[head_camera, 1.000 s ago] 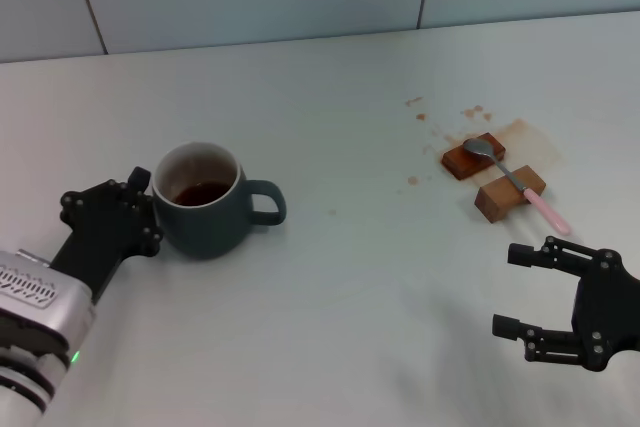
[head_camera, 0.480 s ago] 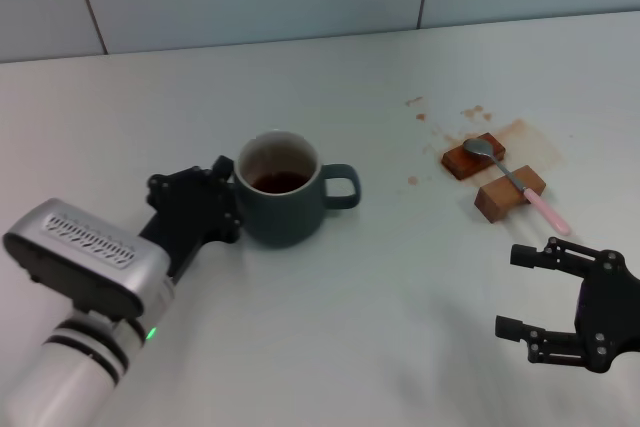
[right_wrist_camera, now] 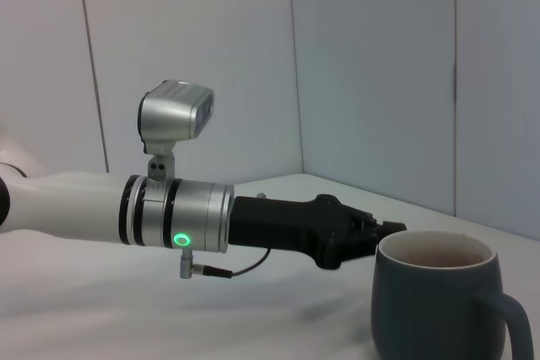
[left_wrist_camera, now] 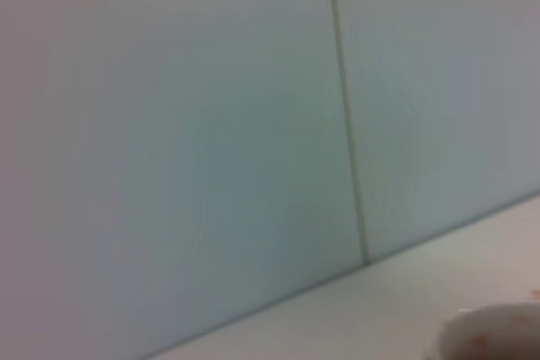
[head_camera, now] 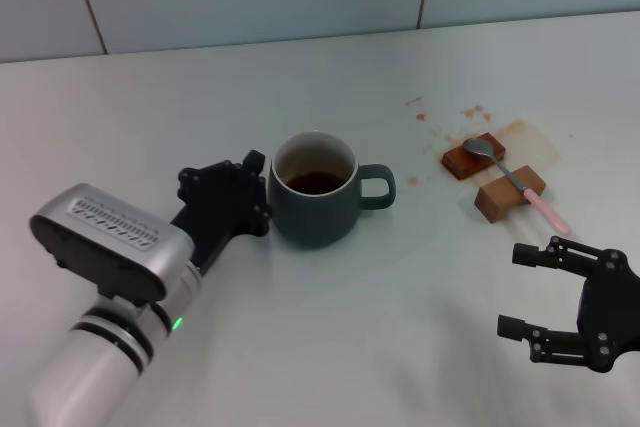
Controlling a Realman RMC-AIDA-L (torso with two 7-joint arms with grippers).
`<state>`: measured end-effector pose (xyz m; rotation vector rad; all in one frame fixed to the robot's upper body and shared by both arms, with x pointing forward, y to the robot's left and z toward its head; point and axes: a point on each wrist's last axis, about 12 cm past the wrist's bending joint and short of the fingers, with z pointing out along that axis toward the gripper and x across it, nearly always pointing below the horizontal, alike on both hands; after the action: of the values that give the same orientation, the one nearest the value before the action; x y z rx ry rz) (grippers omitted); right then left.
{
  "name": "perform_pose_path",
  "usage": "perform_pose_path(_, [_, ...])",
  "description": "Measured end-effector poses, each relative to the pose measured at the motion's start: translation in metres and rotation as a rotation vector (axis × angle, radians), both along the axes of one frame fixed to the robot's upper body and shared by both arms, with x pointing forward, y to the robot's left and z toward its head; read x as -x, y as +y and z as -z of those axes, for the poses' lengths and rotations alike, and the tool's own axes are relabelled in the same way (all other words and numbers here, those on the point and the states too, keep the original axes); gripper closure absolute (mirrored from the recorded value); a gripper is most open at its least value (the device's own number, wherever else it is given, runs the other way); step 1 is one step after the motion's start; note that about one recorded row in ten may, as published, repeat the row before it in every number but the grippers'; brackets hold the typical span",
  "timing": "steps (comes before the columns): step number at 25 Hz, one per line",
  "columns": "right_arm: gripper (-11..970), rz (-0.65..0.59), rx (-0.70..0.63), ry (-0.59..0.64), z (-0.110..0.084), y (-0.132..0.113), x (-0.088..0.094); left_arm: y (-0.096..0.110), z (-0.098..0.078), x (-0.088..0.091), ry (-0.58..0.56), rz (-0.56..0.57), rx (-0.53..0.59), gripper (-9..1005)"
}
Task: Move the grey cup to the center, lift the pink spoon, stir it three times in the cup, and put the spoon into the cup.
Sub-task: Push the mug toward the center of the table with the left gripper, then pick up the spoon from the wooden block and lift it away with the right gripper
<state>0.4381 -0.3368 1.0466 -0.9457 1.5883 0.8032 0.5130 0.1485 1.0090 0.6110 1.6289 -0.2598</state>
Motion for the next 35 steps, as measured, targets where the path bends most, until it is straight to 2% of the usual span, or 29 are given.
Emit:
perform_pose_path(4, [144,0.001,-0.001,-0.002,0.0,0.0,0.0,-0.001,-0.001,-0.001,0.002,-0.004,0.013,997])
perform_pose_path(5, [144,0.002,-0.001,-0.002,0.0,0.0,0.0,0.039,-0.002,-0.003,-0.058,-0.045,0.088,997])
perform_pose_path(6, [144,0.002,-0.002,-0.002,0.0,0.0,0.0,0.039,-0.002,-0.003,-0.058,-0.045,0.088,997])
perform_pose_path(7, [144,0.003,-0.001,-0.003,0.0,0.0,0.0,0.054,-0.003,-0.002,-0.079,-0.04,0.119,997])
perform_pose_path(8, [144,0.007,-0.001,-0.005,0.0,-0.001,0.0,0.081,-0.007,-0.001,-0.101,-0.02,0.165,997])
perform_pose_path(10, [144,0.01,-0.002,-0.005,-0.001,-0.001,0.0,0.11,-0.012,0.0,-0.105,0.008,0.2,997])
perform_pose_path(11, [143,0.012,-0.003,-0.006,-0.001,-0.002,0.0,0.11,-0.012,0.0,-0.105,0.008,0.2,997])
perform_pose_path(12, [143,0.014,-0.003,-0.006,-0.001,-0.002,0.0,0.141,-0.023,0.003,-0.09,0.057,0.229,997])
perform_pose_path(14, [143,0.016,-0.004,-0.007,-0.001,-0.002,0.0,0.155,-0.03,0.007,-0.076,0.113,0.236,998])
perform_pose_path(16, [143,0.018,-0.005,-0.007,-0.001,-0.003,0.0,0.159,-0.034,0.01,-0.07,0.157,0.238,998])
perform_pose_path(18, [143,0.026,-0.008,-0.008,-0.001,-0.003,0.0,0.163,-0.04,0.02,-0.045,0.285,0.243,998])
perform_pose_path(20, [143,0.032,-0.009,-0.009,-0.001,-0.004,0.0,0.162,-0.041,0.023,-0.037,0.319,0.244,998])
perform_pose_path(22, [143,0.047,-0.014,-0.012,-0.002,-0.006,0.0,0.156,-0.039,0.034,-0.012,0.425,0.243,998])
perform_pose_path(24, [143,0.06,-0.018,-0.013,-0.002,-0.007,0.001,0.151,-0.037,0.039,0.002,0.46,0.233,998])
perform_pose_path(28, [143,0.074,-0.025,-0.009,-0.001,-0.009,0.004,0.146,-0.032,0.041,0.033,0.499,0.192,997])
perform_pose_path(35, [144,0.078,-0.029,-0.003,0.0,-0.009,0.007,0.149,-0.029,0.038,0.059,0.482,0.153,997])
